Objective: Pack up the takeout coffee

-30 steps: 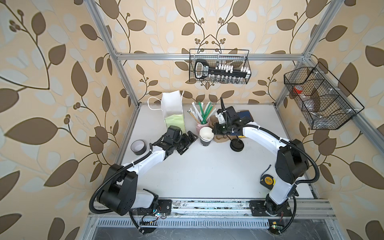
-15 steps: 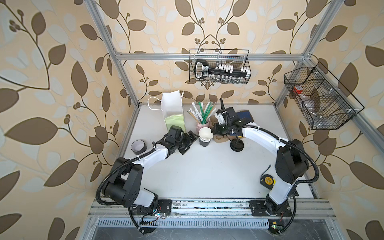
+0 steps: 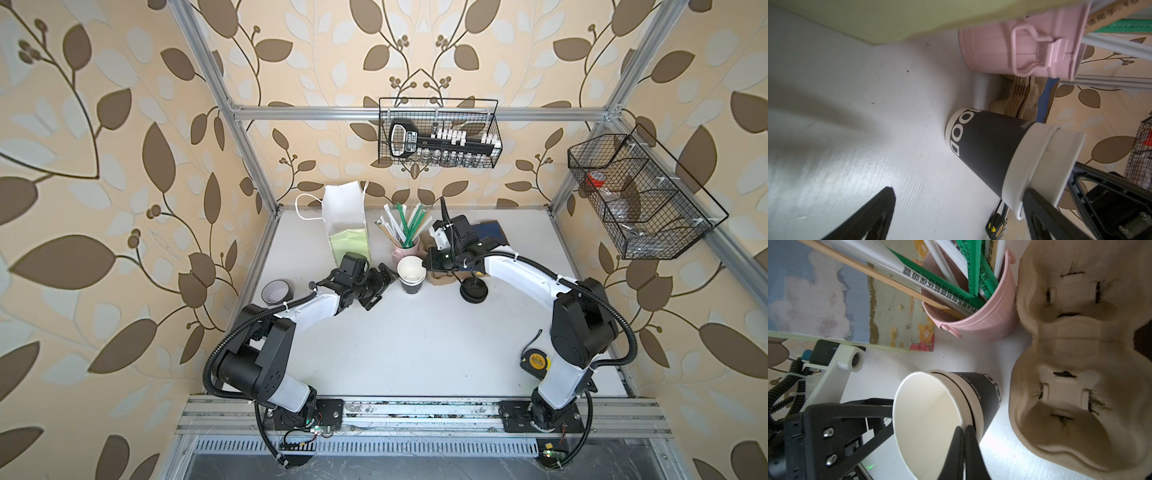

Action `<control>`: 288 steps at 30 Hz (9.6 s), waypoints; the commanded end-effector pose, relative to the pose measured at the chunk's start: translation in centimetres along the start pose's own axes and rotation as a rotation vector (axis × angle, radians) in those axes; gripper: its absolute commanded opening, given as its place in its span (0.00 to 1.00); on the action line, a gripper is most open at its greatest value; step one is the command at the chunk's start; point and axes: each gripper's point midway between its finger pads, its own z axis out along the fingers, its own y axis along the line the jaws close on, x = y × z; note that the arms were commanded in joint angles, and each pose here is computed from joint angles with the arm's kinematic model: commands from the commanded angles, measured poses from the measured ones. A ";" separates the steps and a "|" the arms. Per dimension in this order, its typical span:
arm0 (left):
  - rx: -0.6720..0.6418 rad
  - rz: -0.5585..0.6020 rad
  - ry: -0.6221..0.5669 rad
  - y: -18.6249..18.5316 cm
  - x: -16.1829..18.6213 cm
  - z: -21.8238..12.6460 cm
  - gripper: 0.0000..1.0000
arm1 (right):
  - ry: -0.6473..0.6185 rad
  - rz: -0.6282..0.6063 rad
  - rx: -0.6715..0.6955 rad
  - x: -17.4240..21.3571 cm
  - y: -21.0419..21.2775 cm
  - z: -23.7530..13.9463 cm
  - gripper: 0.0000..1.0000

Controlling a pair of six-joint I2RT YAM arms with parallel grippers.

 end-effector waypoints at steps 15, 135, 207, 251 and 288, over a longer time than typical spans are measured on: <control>-0.003 0.028 -0.011 -1.1 -0.2 -0.7 0.99 | -0.053 0.030 -0.113 -1.9 2.6 -2.3 0.00; -0.127 0.619 -0.693 -1.3 -0.2 -27.1 0.99 | -0.111 0.039 0.433 6.4 -12.9 -9.3 0.79; -0.141 0.633 -0.680 -1.3 -0.4 -26.5 0.99 | -0.068 0.127 0.496 5.5 -17.0 -5.0 0.68; -0.115 0.638 -0.668 -1.4 0.1 -26.4 0.99 | -0.031 -0.349 0.291 15.3 -0.5 -11.6 0.64; -0.118 0.641 -0.669 -1.4 0.0 -26.4 0.99 | -0.008 -0.402 0.342 14.0 0.3 -9.9 0.63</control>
